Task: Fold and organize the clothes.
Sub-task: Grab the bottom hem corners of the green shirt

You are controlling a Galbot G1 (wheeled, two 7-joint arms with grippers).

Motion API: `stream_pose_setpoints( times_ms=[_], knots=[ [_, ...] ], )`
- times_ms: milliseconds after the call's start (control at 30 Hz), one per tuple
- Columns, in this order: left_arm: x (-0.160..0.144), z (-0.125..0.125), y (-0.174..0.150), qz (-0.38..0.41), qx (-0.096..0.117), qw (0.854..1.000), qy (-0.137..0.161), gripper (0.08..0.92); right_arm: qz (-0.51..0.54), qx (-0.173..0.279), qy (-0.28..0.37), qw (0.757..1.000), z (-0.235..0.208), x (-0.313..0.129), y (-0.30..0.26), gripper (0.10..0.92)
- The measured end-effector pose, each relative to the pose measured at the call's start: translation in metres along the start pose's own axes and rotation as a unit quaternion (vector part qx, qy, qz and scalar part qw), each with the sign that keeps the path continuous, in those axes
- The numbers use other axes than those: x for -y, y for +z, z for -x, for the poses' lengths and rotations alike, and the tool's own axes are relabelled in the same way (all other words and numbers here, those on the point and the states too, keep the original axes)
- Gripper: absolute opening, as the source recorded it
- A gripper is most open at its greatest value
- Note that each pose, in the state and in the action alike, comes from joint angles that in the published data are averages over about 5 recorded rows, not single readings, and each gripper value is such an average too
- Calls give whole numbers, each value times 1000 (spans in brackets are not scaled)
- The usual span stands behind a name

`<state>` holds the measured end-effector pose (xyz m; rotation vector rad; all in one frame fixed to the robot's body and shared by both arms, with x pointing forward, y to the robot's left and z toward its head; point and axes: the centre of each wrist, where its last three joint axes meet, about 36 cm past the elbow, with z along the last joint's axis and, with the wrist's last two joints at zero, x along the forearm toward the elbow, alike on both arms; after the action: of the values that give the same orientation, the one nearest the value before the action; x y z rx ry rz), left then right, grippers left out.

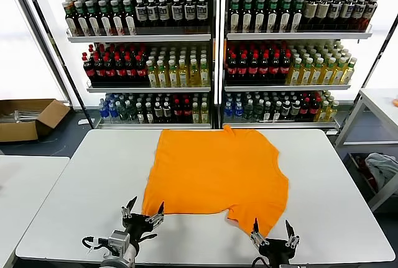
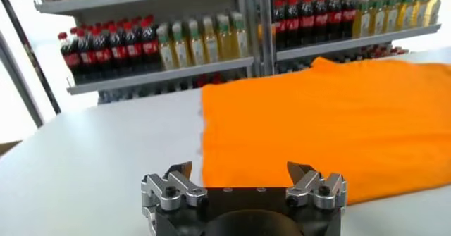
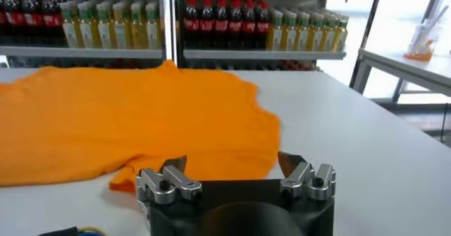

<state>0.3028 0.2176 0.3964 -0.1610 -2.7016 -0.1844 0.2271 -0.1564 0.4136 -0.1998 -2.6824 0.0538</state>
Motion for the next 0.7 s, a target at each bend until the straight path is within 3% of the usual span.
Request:
stream_pose_setpoints(
  times_ms=[700],
  knots=[
    [-7,9,13,-14,-28,999,-3,823,8,-33,-7,999,11,-14,11,823]
  ],
)
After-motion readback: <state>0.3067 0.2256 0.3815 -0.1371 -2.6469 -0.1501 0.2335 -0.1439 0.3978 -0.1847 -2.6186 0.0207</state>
